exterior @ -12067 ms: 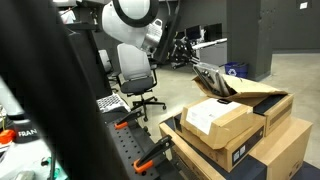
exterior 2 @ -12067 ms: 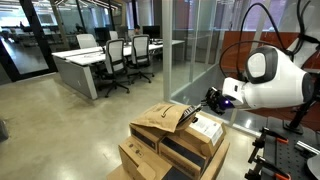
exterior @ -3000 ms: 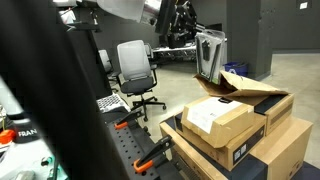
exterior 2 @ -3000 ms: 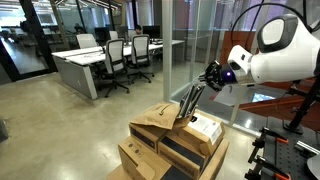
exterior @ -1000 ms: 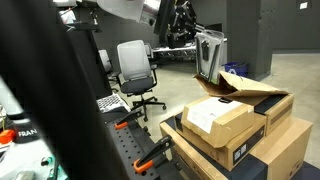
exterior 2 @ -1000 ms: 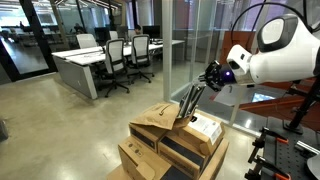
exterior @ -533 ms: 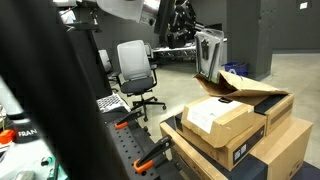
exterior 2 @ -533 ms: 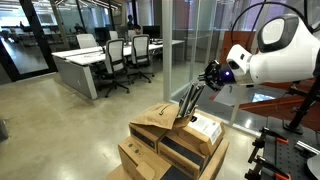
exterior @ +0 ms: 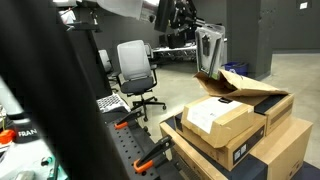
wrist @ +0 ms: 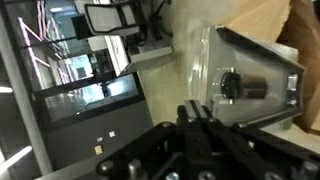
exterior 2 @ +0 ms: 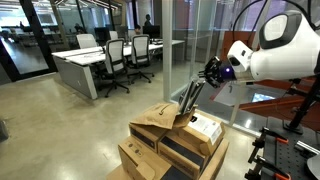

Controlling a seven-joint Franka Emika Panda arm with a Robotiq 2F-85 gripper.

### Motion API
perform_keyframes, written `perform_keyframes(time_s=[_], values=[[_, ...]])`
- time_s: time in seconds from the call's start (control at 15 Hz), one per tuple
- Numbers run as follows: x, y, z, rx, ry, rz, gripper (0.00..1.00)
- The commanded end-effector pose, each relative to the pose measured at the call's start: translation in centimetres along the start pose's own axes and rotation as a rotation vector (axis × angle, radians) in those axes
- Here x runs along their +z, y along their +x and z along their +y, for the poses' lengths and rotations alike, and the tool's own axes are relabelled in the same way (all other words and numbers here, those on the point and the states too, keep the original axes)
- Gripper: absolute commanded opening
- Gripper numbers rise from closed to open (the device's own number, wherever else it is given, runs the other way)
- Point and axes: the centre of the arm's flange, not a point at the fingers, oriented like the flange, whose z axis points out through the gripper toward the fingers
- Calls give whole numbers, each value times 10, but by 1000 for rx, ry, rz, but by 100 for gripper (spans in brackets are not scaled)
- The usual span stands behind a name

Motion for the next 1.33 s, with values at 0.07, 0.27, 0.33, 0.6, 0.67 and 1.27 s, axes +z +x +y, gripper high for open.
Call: perform_keyframes(time_s=[0.07, 0.27, 0.33, 0.6, 0.67, 1.27], values=[[-22, -10, 8, 2, -33, 9, 0], [-24, -12, 12, 5, -40, 9, 0], [-25, -13, 13, 5, -41, 10, 0], [-28, -15, 16, 5, -42, 9, 0], [-29, -16, 17, 4, -42, 9, 0], [-19, -3, 12, -8, -43, 18, 0]])
